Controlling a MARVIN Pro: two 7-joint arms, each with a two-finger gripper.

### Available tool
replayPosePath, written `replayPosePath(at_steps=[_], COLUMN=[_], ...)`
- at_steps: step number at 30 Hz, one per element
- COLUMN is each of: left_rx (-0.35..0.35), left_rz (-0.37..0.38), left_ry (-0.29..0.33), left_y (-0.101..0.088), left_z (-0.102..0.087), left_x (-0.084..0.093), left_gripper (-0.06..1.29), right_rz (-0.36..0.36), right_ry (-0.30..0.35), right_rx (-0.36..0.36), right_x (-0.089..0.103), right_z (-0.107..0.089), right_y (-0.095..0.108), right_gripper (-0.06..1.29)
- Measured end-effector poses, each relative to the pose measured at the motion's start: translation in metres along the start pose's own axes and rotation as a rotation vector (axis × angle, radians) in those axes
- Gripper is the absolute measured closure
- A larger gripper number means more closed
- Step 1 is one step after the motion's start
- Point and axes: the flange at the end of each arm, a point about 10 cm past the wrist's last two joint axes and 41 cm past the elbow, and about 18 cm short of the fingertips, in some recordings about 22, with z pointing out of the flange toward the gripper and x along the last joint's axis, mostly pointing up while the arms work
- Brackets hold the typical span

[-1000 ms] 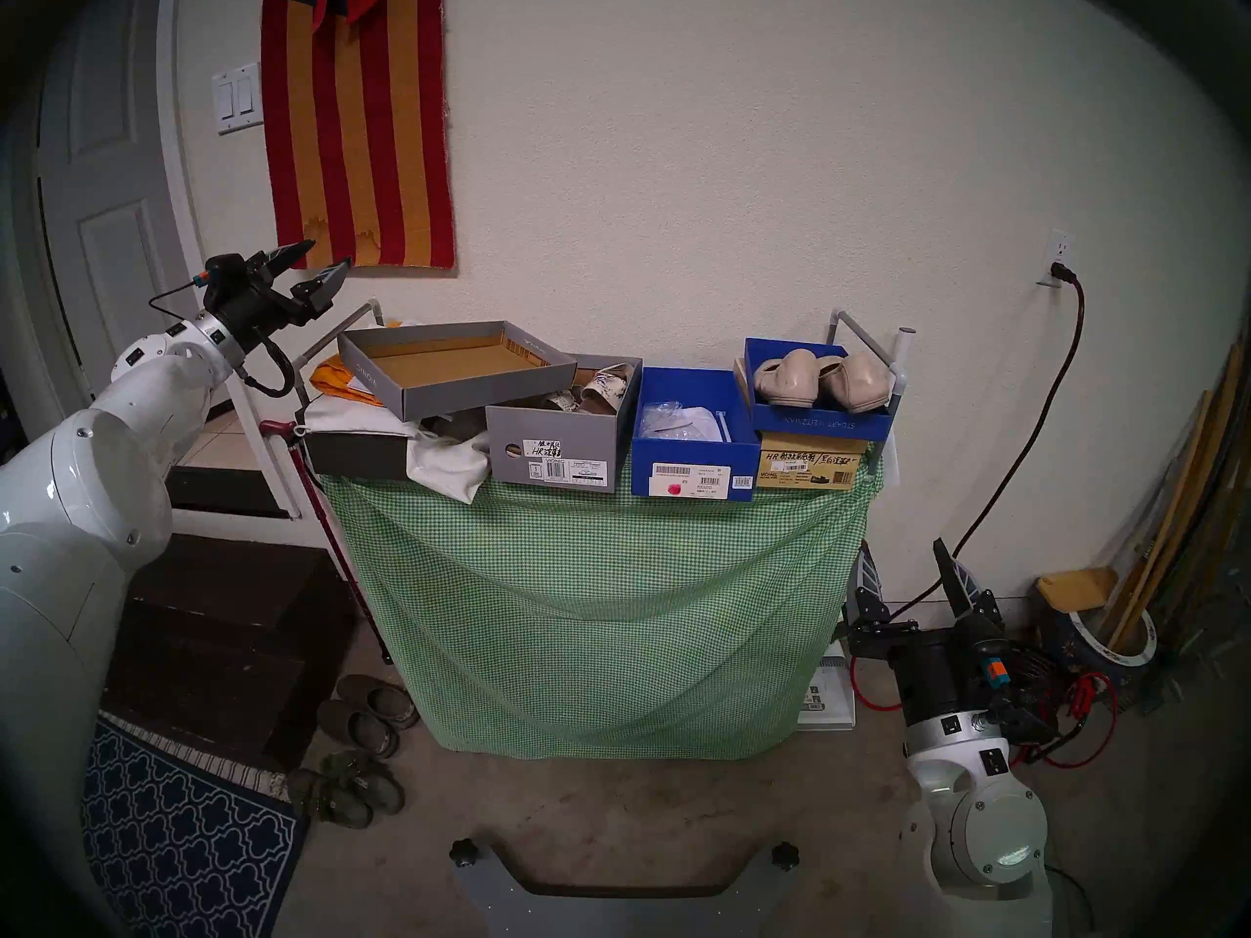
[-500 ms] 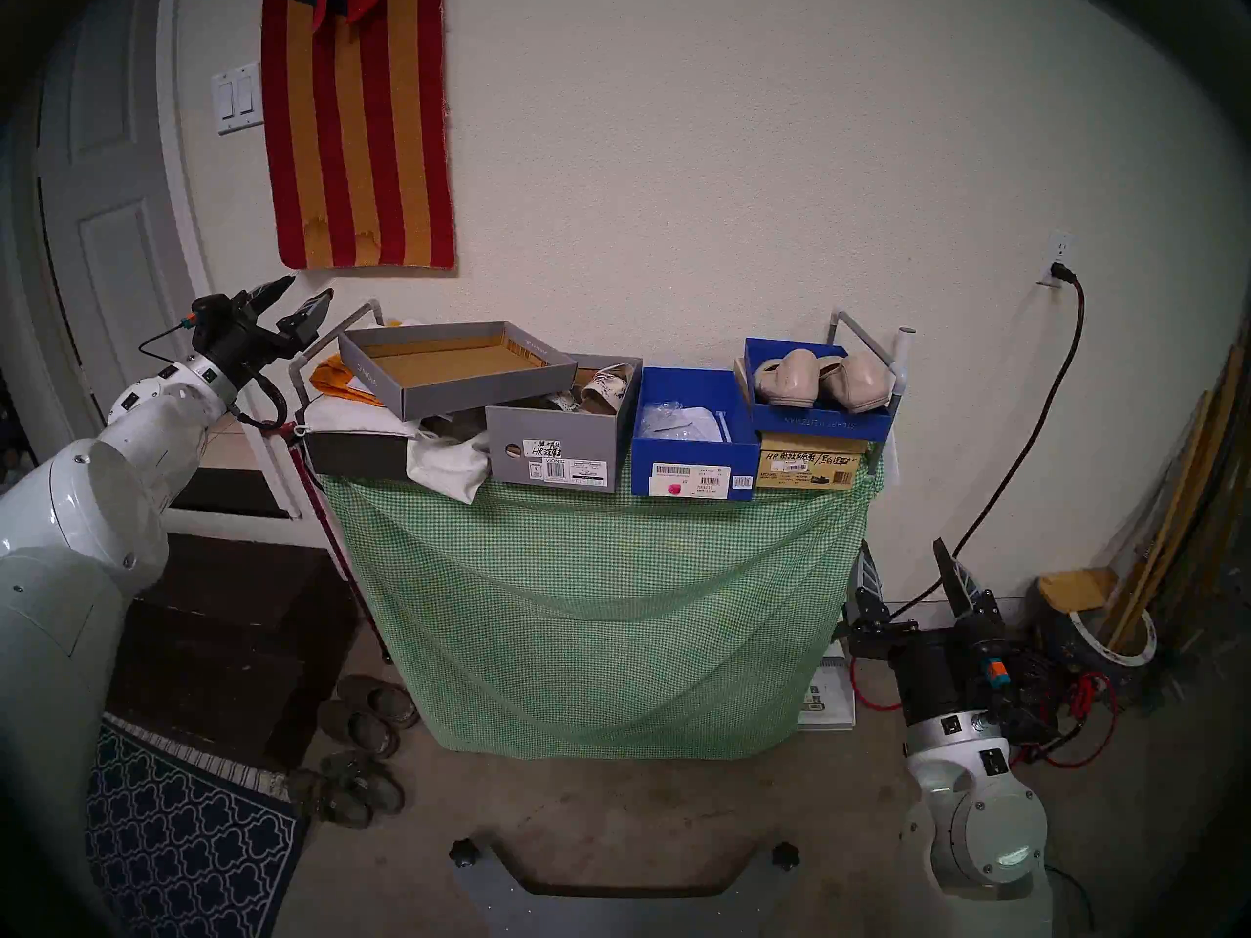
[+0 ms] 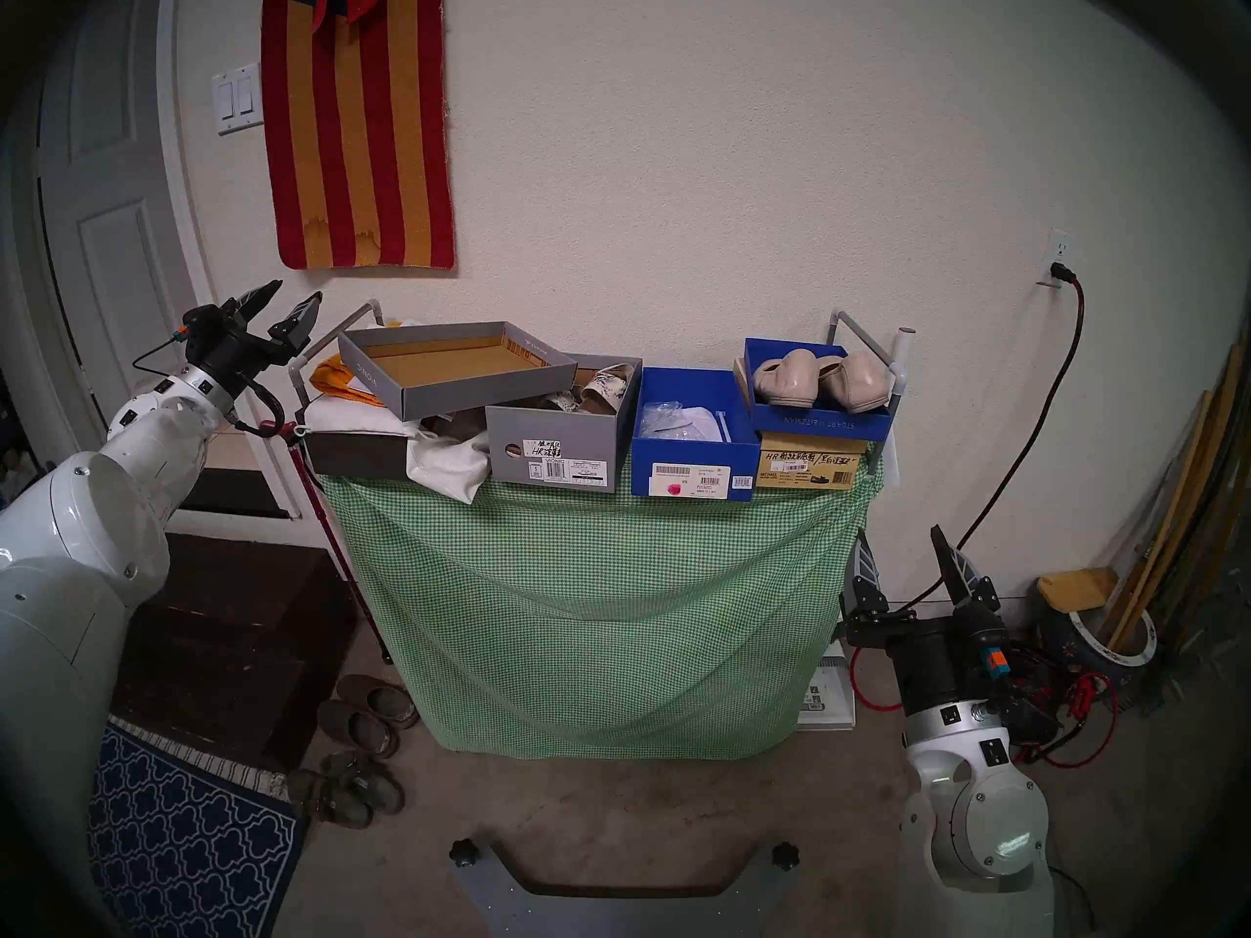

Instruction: Put shoes into shoe box

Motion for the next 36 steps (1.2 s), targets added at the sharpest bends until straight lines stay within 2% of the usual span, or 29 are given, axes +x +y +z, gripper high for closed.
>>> replayPosePath(at_steps=[8,14,21,36], left_rx=[0.008,0.007,0.005,0.007], left_rz=[0.008,0.013,0.017,0.034], left_ry=[0.024,0.039,0.058,0.105], left_y=[0.001,0.003,0.006,0.01], left_z=[-0.003,-0.004,-0.004,-0.004], left_x=[-0.002,-0.004,-0.006,-0.007], left_gripper=[0.05,0.03,0.03,0.03], right_rz=[-0.016,-0.027,-0.041,-0.052], right_ry=[0.089,0.126,0.146,0.142], right_rx=[0.053,0.096,0.152,0.24], right_x=[0.023,0.035,0.043,0.045], right_z=[0.026,0.042,0.06,0.103], right_y=[-0.007,-0.014,-0.025,-0.046], right_gripper=[0.0,0.0,0.0,0.0])
